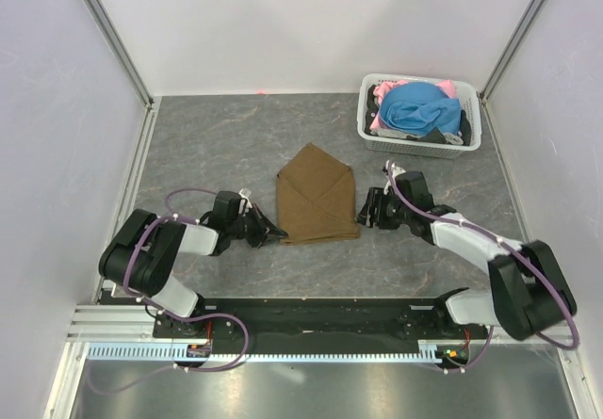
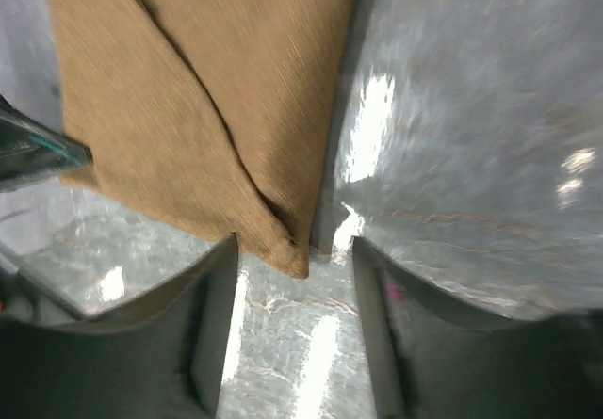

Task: Fold the napkin, place the utensils inside, and roll it up
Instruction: Roll the napkin with the utensil

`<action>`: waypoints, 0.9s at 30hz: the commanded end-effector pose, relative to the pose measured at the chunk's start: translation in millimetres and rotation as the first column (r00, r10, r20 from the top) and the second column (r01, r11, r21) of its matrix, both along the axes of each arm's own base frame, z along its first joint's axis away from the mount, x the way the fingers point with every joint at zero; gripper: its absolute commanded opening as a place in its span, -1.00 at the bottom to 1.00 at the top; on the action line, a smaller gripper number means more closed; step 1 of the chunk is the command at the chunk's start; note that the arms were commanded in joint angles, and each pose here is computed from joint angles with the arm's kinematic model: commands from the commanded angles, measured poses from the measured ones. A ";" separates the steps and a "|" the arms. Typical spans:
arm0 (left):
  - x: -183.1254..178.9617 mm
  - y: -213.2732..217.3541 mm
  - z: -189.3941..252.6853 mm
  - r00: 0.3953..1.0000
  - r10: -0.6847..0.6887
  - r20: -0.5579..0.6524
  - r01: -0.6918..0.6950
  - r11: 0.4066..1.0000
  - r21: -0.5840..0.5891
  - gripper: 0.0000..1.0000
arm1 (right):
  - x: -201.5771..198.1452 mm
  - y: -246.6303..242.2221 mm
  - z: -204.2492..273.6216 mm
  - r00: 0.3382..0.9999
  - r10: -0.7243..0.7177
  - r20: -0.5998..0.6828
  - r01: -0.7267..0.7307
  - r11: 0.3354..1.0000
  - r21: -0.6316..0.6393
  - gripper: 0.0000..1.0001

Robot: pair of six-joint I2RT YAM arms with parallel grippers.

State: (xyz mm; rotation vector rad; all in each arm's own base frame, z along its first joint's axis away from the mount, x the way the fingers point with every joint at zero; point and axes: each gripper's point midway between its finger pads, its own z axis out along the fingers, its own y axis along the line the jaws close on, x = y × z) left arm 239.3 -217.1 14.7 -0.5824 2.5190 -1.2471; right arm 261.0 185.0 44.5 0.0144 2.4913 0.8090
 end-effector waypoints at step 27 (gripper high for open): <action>-33.1 16.1 19.2 0.942 -0.143 -0.305 0.090 0.979 -0.181 -0.96 | -71.2 196.8 74.7 0.367 0.733 0.573 -0.345 0.679 -0.648 0.49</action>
